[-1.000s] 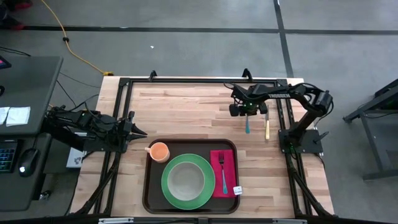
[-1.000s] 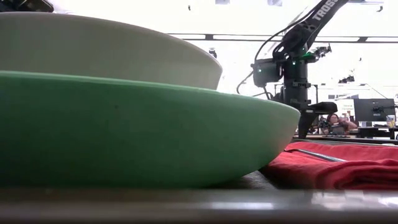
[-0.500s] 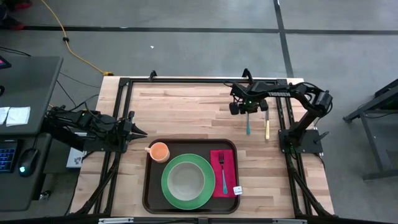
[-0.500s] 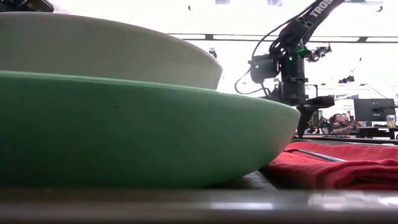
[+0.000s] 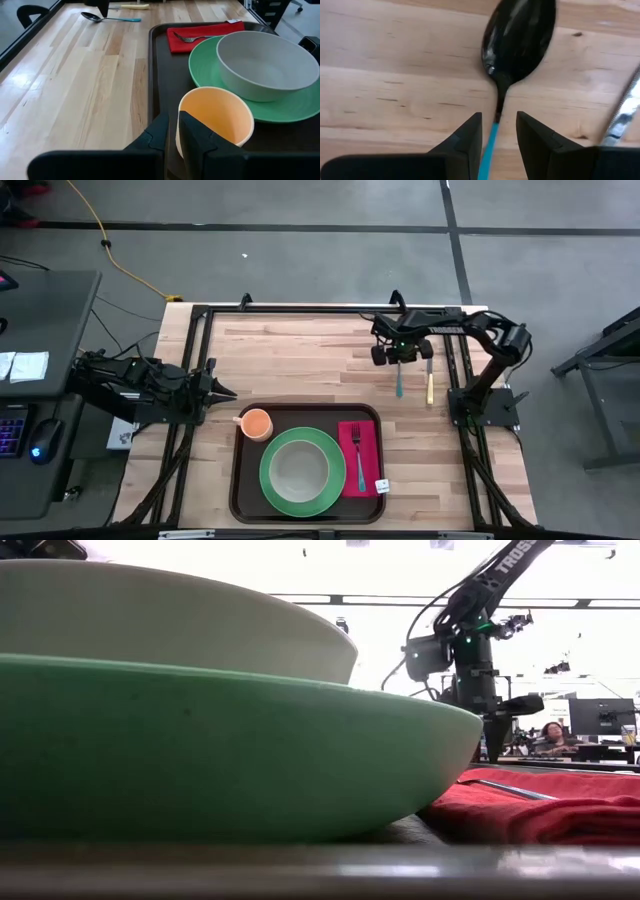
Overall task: Set up tray
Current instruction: Put the blue spoon on top of the red napkin between the green plate and blue fork
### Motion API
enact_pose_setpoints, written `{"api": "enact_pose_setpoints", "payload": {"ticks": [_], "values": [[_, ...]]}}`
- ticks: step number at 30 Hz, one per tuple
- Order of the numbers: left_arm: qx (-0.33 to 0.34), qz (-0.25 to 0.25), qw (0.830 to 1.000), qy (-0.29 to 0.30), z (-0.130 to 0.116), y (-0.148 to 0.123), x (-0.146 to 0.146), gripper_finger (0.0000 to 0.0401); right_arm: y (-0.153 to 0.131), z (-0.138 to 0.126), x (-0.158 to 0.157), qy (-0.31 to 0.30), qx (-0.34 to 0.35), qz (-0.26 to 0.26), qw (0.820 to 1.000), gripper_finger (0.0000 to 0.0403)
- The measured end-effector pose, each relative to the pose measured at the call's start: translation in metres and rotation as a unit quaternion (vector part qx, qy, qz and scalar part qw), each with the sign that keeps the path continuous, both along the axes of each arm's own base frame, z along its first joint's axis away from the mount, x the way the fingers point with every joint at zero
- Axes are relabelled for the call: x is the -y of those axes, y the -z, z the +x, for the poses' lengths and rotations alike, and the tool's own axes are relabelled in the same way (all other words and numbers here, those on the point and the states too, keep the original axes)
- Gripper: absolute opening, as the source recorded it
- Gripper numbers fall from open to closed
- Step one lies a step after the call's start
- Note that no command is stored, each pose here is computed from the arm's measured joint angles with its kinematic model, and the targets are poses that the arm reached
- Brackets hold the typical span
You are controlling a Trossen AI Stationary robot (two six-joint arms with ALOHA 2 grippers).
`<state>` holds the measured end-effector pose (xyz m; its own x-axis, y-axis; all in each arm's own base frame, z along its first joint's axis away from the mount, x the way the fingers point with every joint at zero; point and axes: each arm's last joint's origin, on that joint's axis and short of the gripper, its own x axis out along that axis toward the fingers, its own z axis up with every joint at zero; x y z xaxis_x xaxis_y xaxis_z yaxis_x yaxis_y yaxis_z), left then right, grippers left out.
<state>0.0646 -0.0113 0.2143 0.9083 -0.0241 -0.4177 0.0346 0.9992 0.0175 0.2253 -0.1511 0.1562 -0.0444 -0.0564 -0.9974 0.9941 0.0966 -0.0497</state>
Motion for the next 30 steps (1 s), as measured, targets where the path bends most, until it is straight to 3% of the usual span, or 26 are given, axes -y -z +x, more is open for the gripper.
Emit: {"api": "enact_pose_setpoints", "payload": {"ticks": [9, 25, 30], "values": [[0.000, 0.000, 1.000, 0.000, 0.000, 0.000, 0.000, 0.0074, 0.023, 0.006, 0.003, -0.004, -0.028, 0.025, 0.999, 0.0099], [-0.001, 0.001, 1.000, -0.002, 0.000, 0.000, 0.000, 0.0074, 0.025, 0.006, 0.003, 0.026, -0.030, 0.024, 0.999, 0.0098], [-0.001, 0.001, 1.000, -0.002, 0.000, 0.000, 0.000, 0.0074, 0.026, 0.005, 0.003, 0.027, -0.034, 0.020, 0.999, 0.0079]]}}
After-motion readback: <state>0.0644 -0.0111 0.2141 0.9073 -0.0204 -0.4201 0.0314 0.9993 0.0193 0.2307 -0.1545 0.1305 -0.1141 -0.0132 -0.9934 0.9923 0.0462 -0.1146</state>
